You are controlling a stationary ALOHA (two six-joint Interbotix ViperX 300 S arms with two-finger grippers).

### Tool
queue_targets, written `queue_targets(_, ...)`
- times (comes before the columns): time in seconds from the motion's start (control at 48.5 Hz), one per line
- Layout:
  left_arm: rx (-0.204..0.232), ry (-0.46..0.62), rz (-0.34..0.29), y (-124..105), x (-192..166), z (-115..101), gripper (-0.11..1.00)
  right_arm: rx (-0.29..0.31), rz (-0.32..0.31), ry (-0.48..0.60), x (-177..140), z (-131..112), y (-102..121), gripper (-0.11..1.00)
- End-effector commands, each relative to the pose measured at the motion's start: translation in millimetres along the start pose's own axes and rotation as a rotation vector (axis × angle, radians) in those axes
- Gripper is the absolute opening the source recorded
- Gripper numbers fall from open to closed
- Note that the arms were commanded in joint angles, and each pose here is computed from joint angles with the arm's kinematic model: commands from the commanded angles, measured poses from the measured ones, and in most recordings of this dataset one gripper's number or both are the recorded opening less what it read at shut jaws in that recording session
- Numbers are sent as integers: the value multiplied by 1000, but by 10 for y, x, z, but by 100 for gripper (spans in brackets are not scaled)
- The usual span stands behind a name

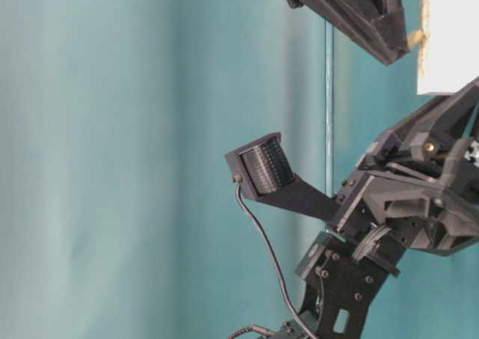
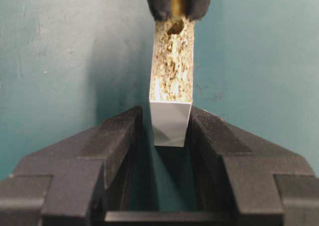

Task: Move the wooden board into place and insert the rod into its hole.
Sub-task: 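Lower the dowel into the board's end hole with the right gripper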

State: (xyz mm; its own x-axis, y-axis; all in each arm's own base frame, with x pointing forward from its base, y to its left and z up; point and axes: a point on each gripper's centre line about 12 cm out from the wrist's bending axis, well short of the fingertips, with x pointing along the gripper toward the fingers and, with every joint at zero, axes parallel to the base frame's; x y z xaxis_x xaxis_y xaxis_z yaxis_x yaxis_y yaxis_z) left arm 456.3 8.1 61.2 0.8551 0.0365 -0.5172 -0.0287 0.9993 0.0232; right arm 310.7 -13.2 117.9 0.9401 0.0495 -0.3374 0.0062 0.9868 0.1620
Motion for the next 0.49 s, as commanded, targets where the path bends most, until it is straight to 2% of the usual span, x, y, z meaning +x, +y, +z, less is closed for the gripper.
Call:
queue_targets(0.0, -1, -11, -6, -34, -19, 72, 33, -1, 1, -34, 34, 84, -4, 10)
queue_targets(0.474, -1, -9, -6, -34, -16, 66, 30, 2, -2, -10, 45, 10, -15, 10)
